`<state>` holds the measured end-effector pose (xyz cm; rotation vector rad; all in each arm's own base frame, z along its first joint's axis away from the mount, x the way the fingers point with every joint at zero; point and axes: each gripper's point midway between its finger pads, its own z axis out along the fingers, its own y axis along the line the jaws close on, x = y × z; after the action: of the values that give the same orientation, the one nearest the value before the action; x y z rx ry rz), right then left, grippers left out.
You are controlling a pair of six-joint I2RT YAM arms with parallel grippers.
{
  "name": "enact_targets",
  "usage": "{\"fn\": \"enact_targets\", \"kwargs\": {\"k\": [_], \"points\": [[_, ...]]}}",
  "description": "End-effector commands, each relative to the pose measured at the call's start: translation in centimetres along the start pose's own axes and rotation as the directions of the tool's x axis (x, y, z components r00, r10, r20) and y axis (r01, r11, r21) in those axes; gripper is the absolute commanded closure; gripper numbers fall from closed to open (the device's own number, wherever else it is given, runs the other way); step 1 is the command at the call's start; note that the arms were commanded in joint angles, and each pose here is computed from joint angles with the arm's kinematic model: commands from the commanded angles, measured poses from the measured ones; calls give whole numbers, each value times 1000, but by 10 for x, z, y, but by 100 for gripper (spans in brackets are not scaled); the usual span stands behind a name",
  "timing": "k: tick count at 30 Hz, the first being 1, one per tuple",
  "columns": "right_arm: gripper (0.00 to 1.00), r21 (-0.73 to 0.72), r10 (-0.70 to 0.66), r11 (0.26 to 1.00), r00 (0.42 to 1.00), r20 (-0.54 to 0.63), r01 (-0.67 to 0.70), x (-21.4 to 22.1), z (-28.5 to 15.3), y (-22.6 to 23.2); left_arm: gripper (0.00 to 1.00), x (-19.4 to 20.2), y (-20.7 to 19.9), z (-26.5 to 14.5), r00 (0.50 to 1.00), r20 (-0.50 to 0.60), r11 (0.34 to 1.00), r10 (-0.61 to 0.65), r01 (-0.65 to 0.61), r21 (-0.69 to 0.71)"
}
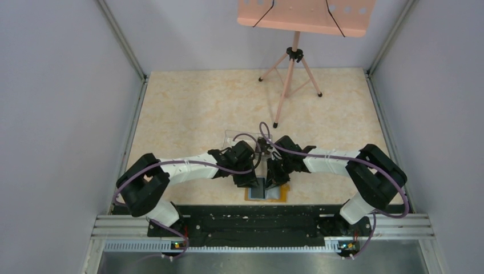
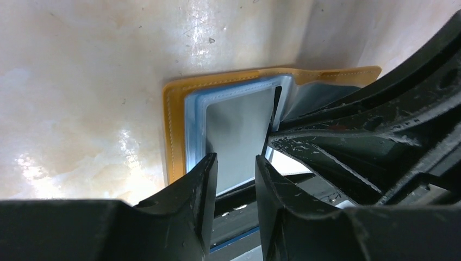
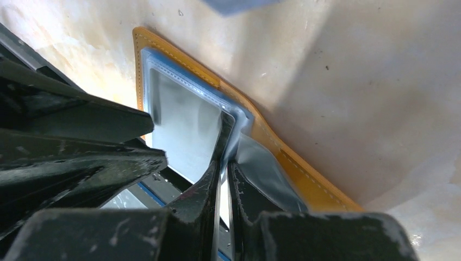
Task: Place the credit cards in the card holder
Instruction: Insert the credit card into the card holder, then turn over the card slot in the card holder.
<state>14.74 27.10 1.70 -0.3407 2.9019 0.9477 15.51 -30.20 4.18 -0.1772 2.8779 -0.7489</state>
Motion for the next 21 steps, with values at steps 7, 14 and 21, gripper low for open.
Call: {"fn": "enact_targets", "kwargs": {"k": [7,14,21], "points": [[95,15,-1,1000,999,-33,2,8,9,-10,63,-5,10,8,1000,-9,995,13,-14,-99],[99,19,0,1000,999,-42,1,10,11,-12,63,-10,21,-1,1000,15,985,21,-18,-174],[100,23,4,1000,999,-47,-3,11,12,-14,63,-9,17,0,1000,10,988,24,-22,-152]]}}
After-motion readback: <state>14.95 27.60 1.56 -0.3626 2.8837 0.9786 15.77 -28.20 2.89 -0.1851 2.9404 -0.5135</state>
